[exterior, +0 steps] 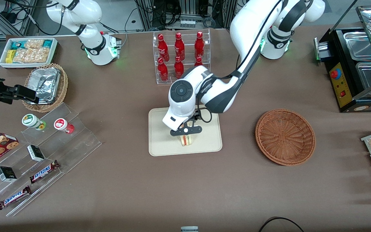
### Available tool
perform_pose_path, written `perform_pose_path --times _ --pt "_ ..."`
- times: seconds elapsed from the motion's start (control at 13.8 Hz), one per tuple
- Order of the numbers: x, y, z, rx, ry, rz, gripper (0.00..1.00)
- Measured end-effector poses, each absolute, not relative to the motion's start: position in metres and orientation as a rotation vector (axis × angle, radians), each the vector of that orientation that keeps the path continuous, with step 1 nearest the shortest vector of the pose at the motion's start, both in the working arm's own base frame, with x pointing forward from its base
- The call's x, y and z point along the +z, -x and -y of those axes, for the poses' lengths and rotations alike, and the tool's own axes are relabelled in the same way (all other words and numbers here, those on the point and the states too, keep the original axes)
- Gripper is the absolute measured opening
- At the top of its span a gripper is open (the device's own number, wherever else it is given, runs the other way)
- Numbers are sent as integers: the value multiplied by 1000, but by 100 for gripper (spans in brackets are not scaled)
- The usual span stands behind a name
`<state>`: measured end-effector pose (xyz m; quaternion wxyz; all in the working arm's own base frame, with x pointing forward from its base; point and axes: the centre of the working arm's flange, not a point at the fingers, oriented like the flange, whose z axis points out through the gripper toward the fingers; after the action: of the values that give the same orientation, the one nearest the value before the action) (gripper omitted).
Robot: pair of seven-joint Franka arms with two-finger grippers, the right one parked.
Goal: Place sandwich from basket to tray
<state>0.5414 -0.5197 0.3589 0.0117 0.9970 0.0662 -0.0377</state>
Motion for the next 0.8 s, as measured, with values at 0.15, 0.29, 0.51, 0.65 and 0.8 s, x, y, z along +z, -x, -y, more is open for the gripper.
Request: perform_pose_path --times 0.15,0.29,0.51,0.65,0.8 --pt "386 -555 492 -135 -3127 -163 100" --pt "404 -573 452 -191 -3153 -93 100" --pt "422 -601 381 -244 -3158 24 100" --pt "432 -608 333 -266 -3154 88 100" --pt "448 -612 279 -274 -3149 99 100"
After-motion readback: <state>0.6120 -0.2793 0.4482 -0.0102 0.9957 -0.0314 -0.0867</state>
